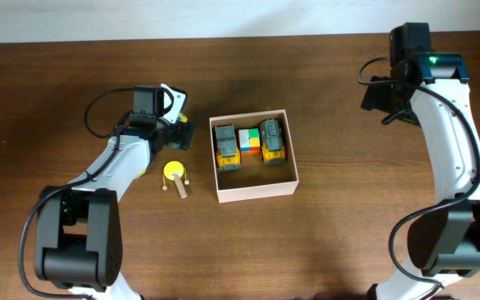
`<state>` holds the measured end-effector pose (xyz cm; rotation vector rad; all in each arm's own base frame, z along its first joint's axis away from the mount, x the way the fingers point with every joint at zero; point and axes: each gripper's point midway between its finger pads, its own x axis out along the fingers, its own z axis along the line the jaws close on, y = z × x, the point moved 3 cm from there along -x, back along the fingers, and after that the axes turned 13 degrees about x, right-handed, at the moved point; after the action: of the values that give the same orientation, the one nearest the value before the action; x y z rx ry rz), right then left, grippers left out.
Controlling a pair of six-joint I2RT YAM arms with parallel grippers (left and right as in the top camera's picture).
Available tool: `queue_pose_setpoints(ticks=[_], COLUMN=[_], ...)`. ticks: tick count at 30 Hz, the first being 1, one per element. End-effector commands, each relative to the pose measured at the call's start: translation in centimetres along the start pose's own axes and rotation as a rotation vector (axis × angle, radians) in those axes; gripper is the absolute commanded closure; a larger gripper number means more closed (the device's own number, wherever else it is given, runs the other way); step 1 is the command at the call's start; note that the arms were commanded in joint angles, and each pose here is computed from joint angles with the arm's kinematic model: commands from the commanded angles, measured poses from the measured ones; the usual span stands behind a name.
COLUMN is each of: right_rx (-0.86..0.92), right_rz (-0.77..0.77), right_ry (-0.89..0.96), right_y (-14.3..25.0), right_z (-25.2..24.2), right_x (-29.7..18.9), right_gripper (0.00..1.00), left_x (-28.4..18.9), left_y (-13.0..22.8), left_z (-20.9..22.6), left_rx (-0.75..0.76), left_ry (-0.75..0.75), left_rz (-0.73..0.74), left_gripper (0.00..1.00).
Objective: Pack container
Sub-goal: 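Move the left gripper over the yellow lettered ball, then lower the left gripper and close it on the yellow lettered ball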
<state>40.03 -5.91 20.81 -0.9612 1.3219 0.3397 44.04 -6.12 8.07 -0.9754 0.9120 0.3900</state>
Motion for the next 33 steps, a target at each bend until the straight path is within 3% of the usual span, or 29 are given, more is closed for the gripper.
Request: queue_pose_setpoints(ticks=[1,20,22,27,33], right_rx=[0.008,0.008,0.008,0.008,0.008], right_rz=[0.01,0.01,0.01,0.01,0.01], right_ry=[0.01,0.01,0.01,0.01,0.01], right_y=[0.2,0.2,0.2,0.2,0.2], right_z=[-0.1,-0.1,-0.1,-0.1,-0.1], right_x=[0.4,0.4,0.4,0.4,0.4], right_gripper=[0.01,0.01,0.01,0.01,0.01], left_x=[0.1,1.6,1.6,1.6,1.6], left_y=[-0.4,0.0,-0.1,-0.3,-0.3], left_z=[0.4,0.2,0.2,0.3,0.3], left_rx=[0.008,0.004,0.004,0.005,0.005], left_ry=[-0.014,-0.008,-0.01,-0.014,-0.014], left_rz=[-0.01,-0.006,-0.009,-0.019,-0.018], left_gripper=[0.1,0.06,0.11,0.35,0.4])
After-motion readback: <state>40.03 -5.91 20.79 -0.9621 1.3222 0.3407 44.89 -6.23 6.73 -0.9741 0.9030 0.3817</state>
